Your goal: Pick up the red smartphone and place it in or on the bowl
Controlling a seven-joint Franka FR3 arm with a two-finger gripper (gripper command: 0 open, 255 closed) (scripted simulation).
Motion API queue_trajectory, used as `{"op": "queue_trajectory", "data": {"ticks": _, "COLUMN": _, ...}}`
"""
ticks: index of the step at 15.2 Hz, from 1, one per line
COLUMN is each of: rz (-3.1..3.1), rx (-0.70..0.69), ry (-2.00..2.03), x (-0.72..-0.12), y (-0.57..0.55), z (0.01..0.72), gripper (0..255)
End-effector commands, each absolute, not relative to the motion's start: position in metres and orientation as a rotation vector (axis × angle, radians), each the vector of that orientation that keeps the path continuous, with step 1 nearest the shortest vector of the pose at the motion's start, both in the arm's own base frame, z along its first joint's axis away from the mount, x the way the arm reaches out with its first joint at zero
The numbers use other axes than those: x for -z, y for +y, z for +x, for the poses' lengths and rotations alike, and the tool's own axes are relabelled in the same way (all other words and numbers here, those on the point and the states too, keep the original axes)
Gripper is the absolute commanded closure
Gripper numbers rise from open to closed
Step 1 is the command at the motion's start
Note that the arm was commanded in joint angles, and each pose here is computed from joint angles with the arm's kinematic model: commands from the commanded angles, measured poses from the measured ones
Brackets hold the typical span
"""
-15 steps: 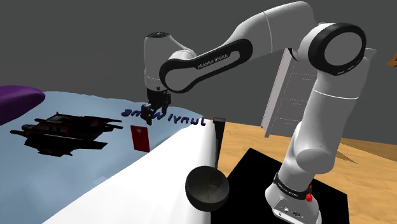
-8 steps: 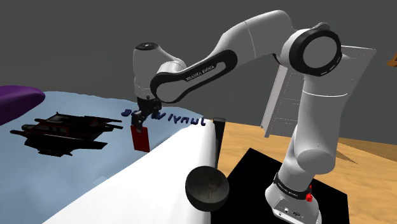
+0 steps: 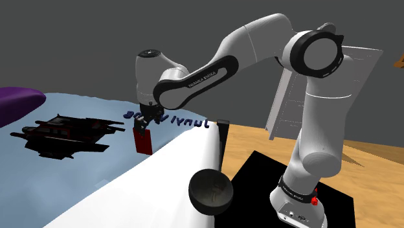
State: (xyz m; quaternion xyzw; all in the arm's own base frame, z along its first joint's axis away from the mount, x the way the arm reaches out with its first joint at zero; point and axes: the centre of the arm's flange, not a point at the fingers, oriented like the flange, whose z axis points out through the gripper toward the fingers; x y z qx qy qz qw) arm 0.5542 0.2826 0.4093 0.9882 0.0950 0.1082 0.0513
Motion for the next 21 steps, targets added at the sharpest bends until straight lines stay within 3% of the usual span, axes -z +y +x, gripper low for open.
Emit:
{"op": "queue_trajectory", "data": {"ticks": 1, "rz": 3.007, "rx": -0.329, "ry": 0.289, "x": -0.409, "y": 0.283, "z": 0.554, "gripper": 0}}
{"op": "queue_trajectory", "data": {"ticks": 3, "rz": 3.007, "rx": -0.329, "ry": 0.289, "x": -0.409, "y": 0.283, "z": 0.554, "gripper": 0}}
{"op": "queue_trajectory", "data": {"ticks": 4, "rz": 3.007, "rx": -0.329, "ry": 0.289, "x": -0.409, "y": 0.283, "z": 0.554, "gripper": 255}}
{"op": "queue_trajectory", "data": {"ticks": 13, "rz": 3.007, "rx": -0.329, "ry": 0.289, "x": -0.409, "y": 0.283, "z": 0.554, "gripper": 255}}
{"op": "queue_trajectory", "data": {"ticks": 21, "rz": 3.007, "rx": -0.329, "ry": 0.289, "x": -0.451, "y": 0.283, "z": 0.554, "gripper": 255}}
